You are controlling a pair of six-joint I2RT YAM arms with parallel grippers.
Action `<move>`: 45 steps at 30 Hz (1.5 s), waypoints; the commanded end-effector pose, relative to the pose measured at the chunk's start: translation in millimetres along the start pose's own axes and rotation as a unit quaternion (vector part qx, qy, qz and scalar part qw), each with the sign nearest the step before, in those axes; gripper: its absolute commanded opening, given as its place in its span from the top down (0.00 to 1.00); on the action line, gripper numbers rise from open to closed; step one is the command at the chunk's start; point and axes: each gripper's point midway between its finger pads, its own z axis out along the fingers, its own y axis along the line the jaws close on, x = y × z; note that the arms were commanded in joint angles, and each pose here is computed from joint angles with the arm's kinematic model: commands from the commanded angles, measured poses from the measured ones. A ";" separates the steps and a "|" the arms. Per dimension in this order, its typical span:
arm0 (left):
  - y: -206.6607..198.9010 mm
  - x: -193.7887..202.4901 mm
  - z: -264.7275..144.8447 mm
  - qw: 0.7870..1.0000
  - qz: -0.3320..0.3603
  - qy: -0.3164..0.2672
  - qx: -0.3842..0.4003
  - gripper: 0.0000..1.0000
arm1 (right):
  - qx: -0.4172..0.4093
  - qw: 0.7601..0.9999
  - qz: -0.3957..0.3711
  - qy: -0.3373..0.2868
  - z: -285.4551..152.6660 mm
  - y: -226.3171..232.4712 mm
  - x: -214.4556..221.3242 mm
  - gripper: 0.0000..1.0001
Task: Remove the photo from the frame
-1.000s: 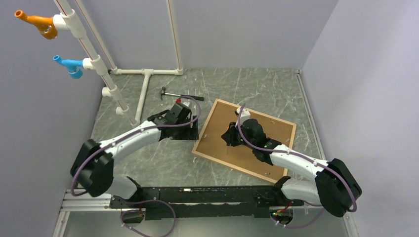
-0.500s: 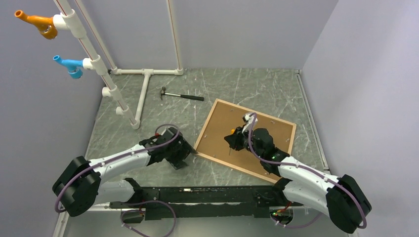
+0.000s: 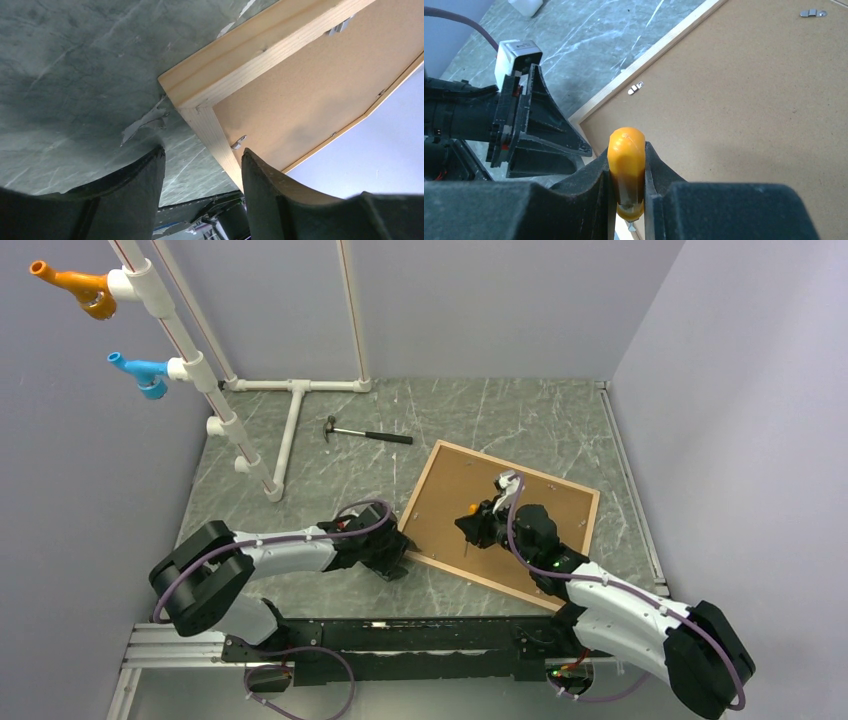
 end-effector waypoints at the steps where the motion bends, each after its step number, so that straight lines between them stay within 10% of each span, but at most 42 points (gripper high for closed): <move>1: -12.2 -3.0 5.7 0.998 -0.067 -0.017 0.007 0.40 | -0.030 0.999 -0.005 -0.040 -1.8 13.4 -21.8 1.00; 23: 27.1 -33.6 23.7 0.989 -0.078 -0.103 -0.069 0.58 | -0.019 0.999 -0.014 -0.041 -2.3 9.3 -22.4 1.00; 30: 42.2 -51.6 28.8 0.989 -0.060 -0.114 -0.078 0.93 | -0.028 0.999 -0.018 -0.036 -1.0 11.1 -18.0 1.00; 45: 19.2 -112.5 19.1 0.973 0.129 -0.160 -0.106 1.00 | -0.020 1.000 -0.014 -0.008 16.3 12.0 -21.0 1.00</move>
